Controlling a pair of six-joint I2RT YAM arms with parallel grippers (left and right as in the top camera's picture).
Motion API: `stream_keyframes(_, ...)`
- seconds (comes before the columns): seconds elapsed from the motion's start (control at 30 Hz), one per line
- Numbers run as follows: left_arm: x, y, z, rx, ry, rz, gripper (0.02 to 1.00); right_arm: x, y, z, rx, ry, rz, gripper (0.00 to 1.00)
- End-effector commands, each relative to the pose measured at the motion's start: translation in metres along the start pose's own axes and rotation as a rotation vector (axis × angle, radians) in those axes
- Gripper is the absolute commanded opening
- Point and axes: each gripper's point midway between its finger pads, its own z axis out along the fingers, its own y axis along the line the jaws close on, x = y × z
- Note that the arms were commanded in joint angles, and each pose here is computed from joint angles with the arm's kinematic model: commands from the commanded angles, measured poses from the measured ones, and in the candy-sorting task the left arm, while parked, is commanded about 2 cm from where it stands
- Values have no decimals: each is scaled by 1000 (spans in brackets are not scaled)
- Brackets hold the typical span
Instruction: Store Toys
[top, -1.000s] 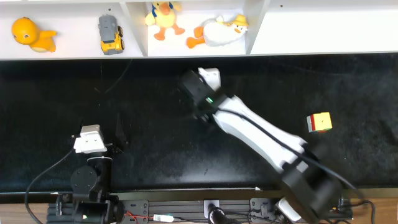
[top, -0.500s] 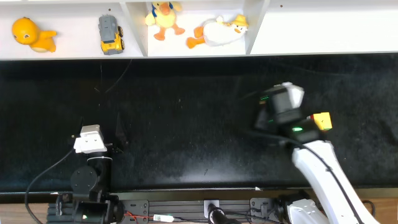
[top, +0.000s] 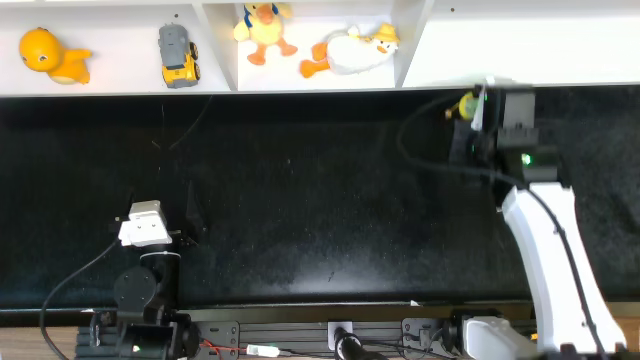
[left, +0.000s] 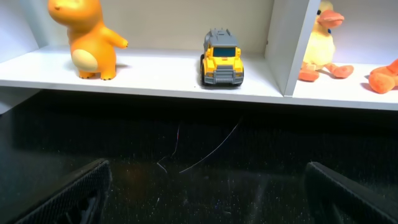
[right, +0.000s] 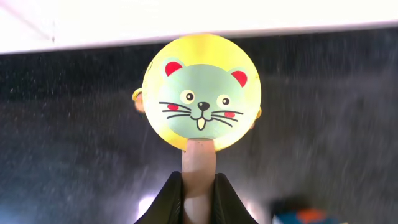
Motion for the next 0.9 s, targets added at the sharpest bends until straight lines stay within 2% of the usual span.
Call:
stream_keyframes(0.03, -1, 1, 0, -1, -6, 21, 998, -36, 6, 13, -1, -33, -113, 110)
stream_keyframes(0.37, -1, 1, 0, -1, -6, 21, 998, -73, 41, 65, -26, -21, -168, 117)
stream_keyframes(0.53, -1, 1, 0, -1, -6, 20, 996, -98, 58, 80, -41, -64, -171, 123)
stream_keyframes(0.9, -1, 1, 0, -1, -6, 21, 998, -112, 55, 96, 0, -70, -151, 97)
